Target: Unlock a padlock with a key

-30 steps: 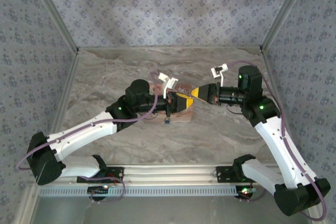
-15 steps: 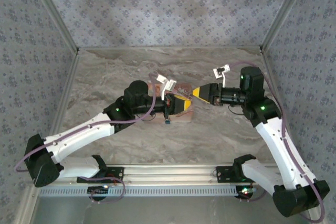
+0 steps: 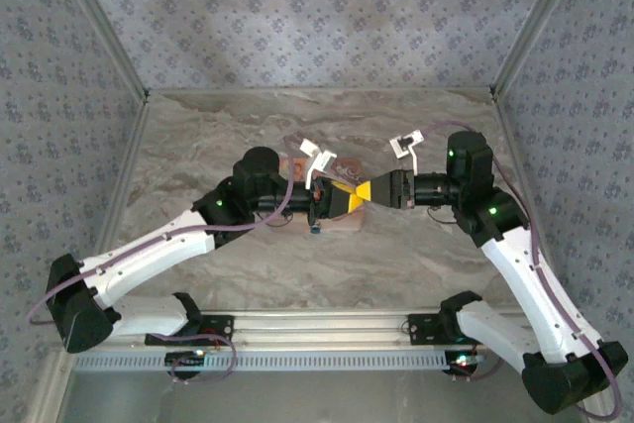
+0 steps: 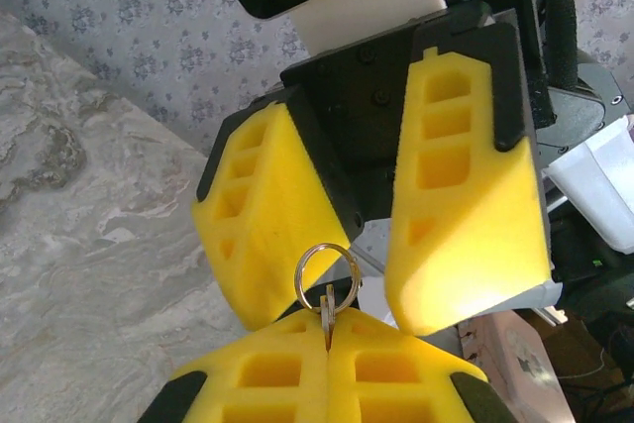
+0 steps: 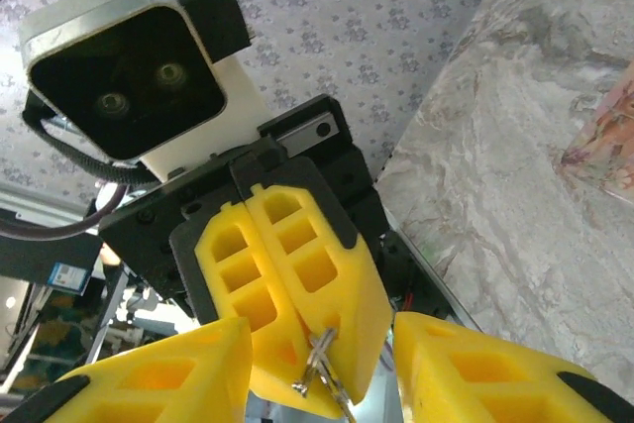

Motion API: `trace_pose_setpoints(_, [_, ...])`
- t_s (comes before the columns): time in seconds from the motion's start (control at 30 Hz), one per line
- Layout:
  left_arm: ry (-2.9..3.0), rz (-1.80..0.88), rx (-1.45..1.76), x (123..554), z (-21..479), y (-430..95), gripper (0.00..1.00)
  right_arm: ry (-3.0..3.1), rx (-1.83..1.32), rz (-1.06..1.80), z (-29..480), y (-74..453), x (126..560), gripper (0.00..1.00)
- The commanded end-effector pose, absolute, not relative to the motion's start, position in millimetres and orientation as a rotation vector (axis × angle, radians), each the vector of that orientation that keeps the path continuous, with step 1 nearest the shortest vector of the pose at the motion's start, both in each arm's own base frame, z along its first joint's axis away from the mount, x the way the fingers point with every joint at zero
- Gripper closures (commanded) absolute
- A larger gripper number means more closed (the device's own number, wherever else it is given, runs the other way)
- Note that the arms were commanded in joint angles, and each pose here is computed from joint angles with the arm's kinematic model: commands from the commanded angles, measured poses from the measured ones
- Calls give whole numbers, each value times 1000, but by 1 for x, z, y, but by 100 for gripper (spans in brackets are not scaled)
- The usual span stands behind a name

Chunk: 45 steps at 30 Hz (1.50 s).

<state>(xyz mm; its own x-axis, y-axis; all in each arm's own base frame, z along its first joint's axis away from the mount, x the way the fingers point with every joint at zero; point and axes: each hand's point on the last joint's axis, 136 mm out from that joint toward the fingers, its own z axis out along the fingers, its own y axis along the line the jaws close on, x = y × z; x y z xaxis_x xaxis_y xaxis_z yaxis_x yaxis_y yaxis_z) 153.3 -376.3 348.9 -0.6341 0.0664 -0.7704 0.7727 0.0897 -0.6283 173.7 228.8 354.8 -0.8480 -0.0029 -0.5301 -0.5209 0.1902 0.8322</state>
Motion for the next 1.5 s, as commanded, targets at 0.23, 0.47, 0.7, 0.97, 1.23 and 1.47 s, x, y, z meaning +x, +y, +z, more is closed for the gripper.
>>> trace_pose_setpoints(0.23, [1737, -1630, 871, 146, 368, -379, 100, 2021, -596, 1747, 361, 232, 158, 91])
trace_pose_setpoints(0.47, [1726, -1630, 874, 145, 371, -378, 100, 2000, -609, 1722, 367, 232, 156, 100])
trace_pose_setpoints(0.7, [1740, -1614, 850, 145, 366, -373, 74, 1973, -554, 1689, 376, 227, 166, 100])
trace_pose_setpoints(0.97, [1771, -1605, 842, 146, 355, -372, 78, 1959, -514, 1683, 382, 224, 172, 100])
trace_pose_setpoints(1.23, [1794, -1578, 823, 149, 347, -369, 83, 1947, -489, 1694, 385, 222, 176, 100])
trace_pose_setpoints(1.47, [1802, -1571, 807, 150, 344, -366, 93, 1941, -480, 1703, 385, 221, 176, 100])
